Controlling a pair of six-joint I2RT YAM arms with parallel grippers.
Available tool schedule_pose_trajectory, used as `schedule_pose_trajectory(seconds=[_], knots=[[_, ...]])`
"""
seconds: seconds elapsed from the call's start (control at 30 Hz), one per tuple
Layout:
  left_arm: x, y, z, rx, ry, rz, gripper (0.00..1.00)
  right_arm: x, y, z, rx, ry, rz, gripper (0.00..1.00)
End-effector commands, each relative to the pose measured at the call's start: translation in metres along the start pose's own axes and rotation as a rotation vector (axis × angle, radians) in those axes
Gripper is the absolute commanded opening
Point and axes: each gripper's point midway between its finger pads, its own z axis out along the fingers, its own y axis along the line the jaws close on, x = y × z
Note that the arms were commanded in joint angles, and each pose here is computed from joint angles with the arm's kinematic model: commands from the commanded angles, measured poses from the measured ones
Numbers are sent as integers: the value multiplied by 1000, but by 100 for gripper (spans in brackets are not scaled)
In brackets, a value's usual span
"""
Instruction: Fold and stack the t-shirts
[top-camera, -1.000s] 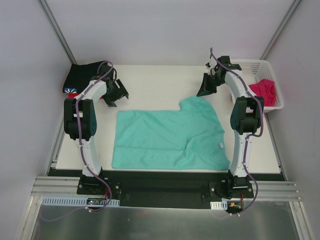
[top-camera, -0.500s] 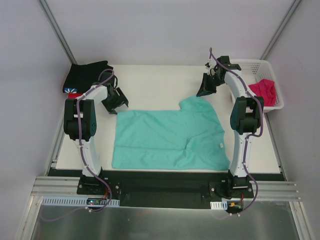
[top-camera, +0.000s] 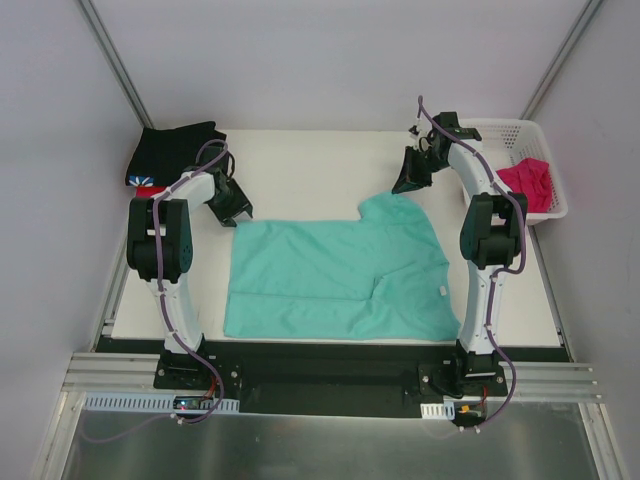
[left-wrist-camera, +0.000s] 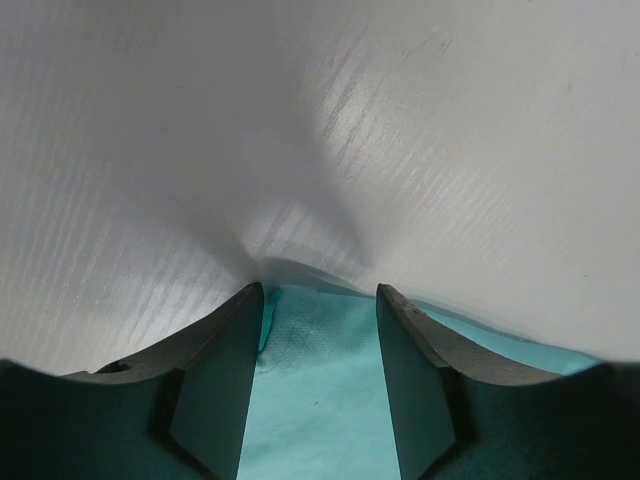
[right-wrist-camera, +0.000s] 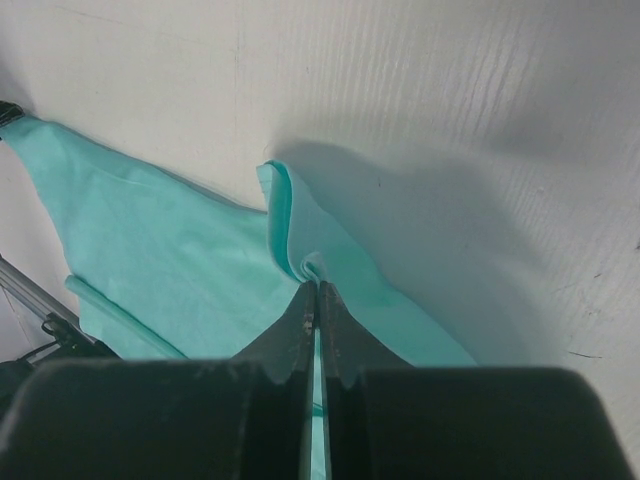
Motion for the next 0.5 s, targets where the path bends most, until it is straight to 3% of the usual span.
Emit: schedule_pose_trajectory(seconds=[0.0,0.3,0.4,0.47], knots=[[-16,-7,-8,21,-40,7,49,-5,24,-25,-37,-34,-55,1],[-18,-6,-3,11,-41,8,46,-7,25,-26,-39,-36,-61,1],[-19,-7,-5,11,-48,12,23,-7,24,-25,-38,-32,-57,1],[-20,-5,-8,9,-54,9,0,-7,25,-26,-42,-34,-55,1]])
